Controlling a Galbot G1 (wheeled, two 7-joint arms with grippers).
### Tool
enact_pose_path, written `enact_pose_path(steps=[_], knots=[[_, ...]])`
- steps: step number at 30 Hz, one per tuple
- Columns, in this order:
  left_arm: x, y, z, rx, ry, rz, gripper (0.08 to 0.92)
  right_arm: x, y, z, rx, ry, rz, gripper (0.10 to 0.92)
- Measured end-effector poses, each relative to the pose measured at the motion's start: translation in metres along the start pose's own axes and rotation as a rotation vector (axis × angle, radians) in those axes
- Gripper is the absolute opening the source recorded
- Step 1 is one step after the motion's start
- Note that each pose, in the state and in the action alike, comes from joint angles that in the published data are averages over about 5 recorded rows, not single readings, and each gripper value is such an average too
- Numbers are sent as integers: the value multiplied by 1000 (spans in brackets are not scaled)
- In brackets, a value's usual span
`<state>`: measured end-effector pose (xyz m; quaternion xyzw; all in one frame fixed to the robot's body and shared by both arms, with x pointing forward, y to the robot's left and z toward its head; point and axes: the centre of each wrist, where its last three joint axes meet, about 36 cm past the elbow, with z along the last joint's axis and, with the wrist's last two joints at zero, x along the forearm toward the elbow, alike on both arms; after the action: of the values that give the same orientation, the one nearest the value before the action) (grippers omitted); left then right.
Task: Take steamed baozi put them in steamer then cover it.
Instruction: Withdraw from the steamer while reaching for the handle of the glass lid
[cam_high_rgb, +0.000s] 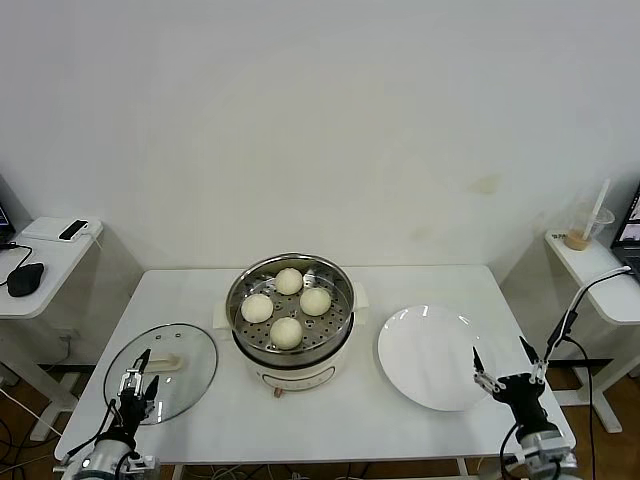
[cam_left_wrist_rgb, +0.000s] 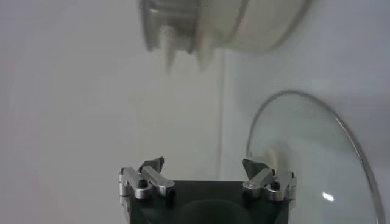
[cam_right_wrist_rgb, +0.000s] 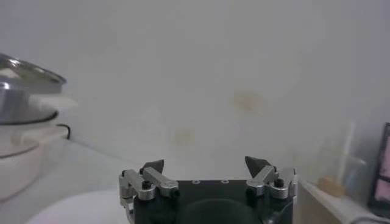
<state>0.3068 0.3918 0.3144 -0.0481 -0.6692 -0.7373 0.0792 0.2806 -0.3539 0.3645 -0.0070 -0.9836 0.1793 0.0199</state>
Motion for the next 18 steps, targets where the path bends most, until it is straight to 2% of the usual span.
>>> enact_pose_path(steps=[18], knots=[[-47, -10, 18, -70, 19, 23, 823, 26, 2, 11, 10, 49, 38, 823]])
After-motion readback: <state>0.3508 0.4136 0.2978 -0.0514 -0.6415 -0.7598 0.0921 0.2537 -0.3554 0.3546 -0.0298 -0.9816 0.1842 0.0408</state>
